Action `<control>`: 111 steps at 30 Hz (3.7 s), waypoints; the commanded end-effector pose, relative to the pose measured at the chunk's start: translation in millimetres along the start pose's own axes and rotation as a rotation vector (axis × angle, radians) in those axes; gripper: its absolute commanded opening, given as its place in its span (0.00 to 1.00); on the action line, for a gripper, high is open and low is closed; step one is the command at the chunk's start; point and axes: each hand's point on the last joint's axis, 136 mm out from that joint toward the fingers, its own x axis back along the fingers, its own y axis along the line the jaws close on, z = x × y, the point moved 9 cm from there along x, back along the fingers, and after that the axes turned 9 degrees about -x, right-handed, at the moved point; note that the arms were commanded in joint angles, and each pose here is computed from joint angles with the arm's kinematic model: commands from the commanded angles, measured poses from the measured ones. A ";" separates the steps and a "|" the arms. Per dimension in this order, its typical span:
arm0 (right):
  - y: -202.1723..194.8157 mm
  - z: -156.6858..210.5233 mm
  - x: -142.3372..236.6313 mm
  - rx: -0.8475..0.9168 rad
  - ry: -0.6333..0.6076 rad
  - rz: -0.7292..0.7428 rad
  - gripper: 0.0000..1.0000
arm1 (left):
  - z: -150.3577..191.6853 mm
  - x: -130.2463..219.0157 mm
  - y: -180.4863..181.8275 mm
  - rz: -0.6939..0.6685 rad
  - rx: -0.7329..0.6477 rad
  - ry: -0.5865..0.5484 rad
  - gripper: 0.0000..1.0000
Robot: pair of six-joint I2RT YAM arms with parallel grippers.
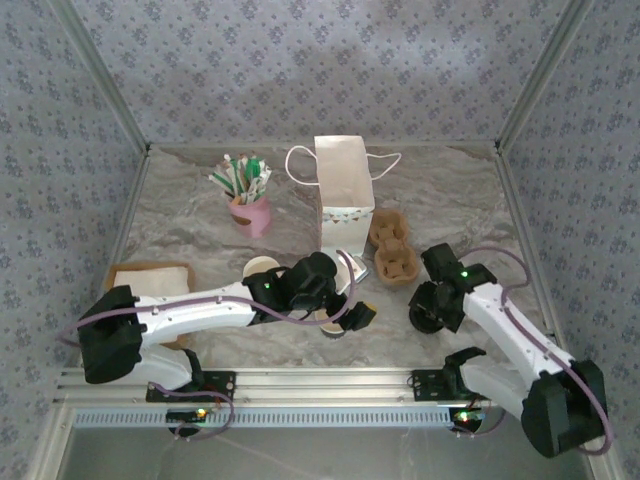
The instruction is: Pack the takeout coffee
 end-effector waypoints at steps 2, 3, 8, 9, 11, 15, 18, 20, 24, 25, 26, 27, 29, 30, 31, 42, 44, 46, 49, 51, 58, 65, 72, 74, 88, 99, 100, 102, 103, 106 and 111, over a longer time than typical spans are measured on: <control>5.3 0.2 -2.9 0.062 0.019 0.055 0.72 | -8.4 -0.9 -4.2 0.024 -0.007 -0.029 0.99; 8.9 1.5 -3.4 0.071 0.027 0.031 0.72 | -8.3 -1.1 -4.1 0.024 -0.007 -0.028 0.99; 18.1 2.0 11.6 0.105 -0.027 0.003 0.73 | -8.6 -2.5 -4.6 0.031 -0.005 -0.025 0.98; 18.9 1.8 14.5 0.108 -0.036 -0.010 0.73 | -8.7 -2.5 -4.9 0.032 -0.006 -0.025 0.98; 19.8 2.3 17.5 0.117 -0.039 -0.032 0.73 | -8.2 -2.6 -4.9 0.032 -0.004 -0.022 0.98; 18.8 7.8 12.4 0.127 0.013 -0.047 0.73 | -8.1 -4.0 -4.9 0.035 0.004 -0.019 0.94; 20.8 6.4 10.1 0.134 0.007 -0.043 0.73 | -8.0 -7.4 -4.3 0.042 0.017 -0.009 0.87; 19.8 8.8 7.2 0.138 0.035 -0.030 0.73 | -7.4 -10.7 -3.7 0.053 0.031 0.000 0.81; 13.0 5.7 11.5 0.167 0.015 0.054 0.73 | -6.4 -15.3 1.4 0.081 0.071 0.009 0.65; 11.4 5.5 14.1 0.147 0.005 0.055 0.73 | -6.5 -16.4 3.4 0.087 0.084 0.011 0.61; 10.6 7.0 16.5 0.139 0.009 0.032 0.73 | -7.5 -17.3 5.4 0.101 0.101 0.010 0.57; 10.6 7.6 17.9 0.137 0.010 0.004 0.73 | -7.5 -19.1 7.3 0.112 0.117 0.012 0.55; 8.9 7.8 18.8 0.132 0.021 -0.011 0.73 | -10.8 -21.9 9.6 0.136 0.149 0.013 0.53; 8.2 7.4 18.4 0.129 0.030 -0.013 0.73 | -13.3 -24.3 10.7 0.147 0.170 0.019 0.52; 7.4 7.2 17.6 0.125 0.040 -0.015 0.73 | -15.5 -26.8 11.1 0.163 0.186 0.029 0.50; 1.1 4.2 7.0 0.118 0.110 -0.014 0.74 | -31.5 -46.3 20.2 0.110 0.315 0.088 0.37; -1.0 1.9 5.3 0.109 0.103 0.012 0.74 | -33.2 -48.3 22.0 0.092 0.324 0.075 0.35; -1.8 -0.1 3.4 0.089 0.108 0.004 0.73 | -35.6 -49.5 23.0 0.065 0.328 0.060 0.35; -2.5 -2.1 4.3 0.062 0.111 -0.019 0.73 | -38.6 -53.5 21.4 0.043 0.320 0.049 0.34; -3.7 -3.4 5.6 0.041 0.119 -0.036 0.73 | -40.2 -57.0 21.5 0.046 0.330 0.037 0.33; -8.6 -8.8 13.3 -0.038 0.159 -0.129 0.73 | -44.7 -72.5 12.2 0.067 0.339 0.002 0.32; -10.1 -10.3 16.6 -0.075 0.210 -0.194 0.72 | -33.4 -84.7 8.2 0.082 0.330 0.044 0.33; -10.3 -10.2 17.0 -0.081 0.224 -0.208 0.72 | -19.7 -104.5 5.9 0.124 0.298 0.146 0.33; -10.3 -9.7 17.4 -0.083 0.227 -0.212 0.71 | -15.9 -111.7 4.6 0.146 0.300 0.172 0.32; -13.1 -7.7 19.0 -0.090 0.230 -0.209 0.70 | -8.4 -132.7 -6.3 0.208 0.304 0.215 0.35; -13.2 -6.9 16.7 -0.093 0.238 -0.213 0.70 | -4.6 -141.5 -11.6 0.257 0.326 0.218 0.36; -13.2 -6.8 16.8 -0.093 0.240 -0.213 0.70 | -5.2 -141.1 -12.5 0.261 0.326 0.216 0.37; -13.6 -6.4 16.5 -0.092 0.240 -0.213 0.70 | -5.0 -139.9 -13.2 0.270 0.332 0.210 0.38; -13.4 -6.3 16.4 -0.091 0.241 -0.214 0.70 | -4.8 -138.7 -12.8 0.272 0.337 0.205 0.39; -13.6 -6.3 16.2 -0.094 0.243 -0.216 0.70 | -4.3 -136.1 -12.6 0.276 0.351 0.194 0.41; -13.4 -5.5 15.8 -0.094 0.250 -0.221 0.70 | -1.6 -138.1 -10.9 0.306 0.387 0.180 0.42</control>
